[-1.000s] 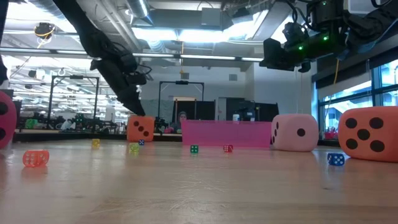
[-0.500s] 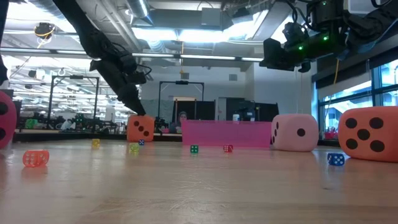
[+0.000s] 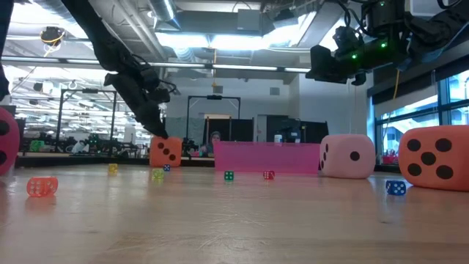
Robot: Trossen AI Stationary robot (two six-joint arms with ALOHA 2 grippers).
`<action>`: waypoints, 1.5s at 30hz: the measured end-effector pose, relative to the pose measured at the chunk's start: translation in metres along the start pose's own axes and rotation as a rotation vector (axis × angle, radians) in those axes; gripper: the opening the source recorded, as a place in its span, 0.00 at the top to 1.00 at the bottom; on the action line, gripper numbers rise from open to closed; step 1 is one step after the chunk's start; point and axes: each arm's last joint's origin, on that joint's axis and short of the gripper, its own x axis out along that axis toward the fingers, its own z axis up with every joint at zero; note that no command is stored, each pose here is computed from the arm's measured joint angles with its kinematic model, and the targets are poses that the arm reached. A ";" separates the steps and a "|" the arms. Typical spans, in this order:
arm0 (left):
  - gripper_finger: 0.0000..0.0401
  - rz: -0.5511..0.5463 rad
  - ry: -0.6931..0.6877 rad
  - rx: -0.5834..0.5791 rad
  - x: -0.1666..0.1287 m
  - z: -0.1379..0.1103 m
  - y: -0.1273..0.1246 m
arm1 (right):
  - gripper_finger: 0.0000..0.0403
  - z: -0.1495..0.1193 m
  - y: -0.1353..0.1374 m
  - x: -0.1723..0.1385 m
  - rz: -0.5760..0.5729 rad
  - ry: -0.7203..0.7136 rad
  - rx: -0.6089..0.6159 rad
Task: Pick & Place Dice
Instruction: Put the top large orange die into the red bin
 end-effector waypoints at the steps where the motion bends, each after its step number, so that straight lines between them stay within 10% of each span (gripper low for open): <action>1: 0.00 0.000 0.000 -0.001 0.000 0.000 0.000 | 0.57 0.000 0.000 0.000 0.000 0.000 0.000; 30: 0.00 0.015 0.091 -0.050 0.020 0.006 -0.017 | 0.57 0.000 0.000 0.000 0.002 0.000 0.000; 45: 0.00 -0.036 -0.305 0.179 0.004 0.100 -0.072 | 0.57 0.000 0.000 0.000 0.001 0.000 0.000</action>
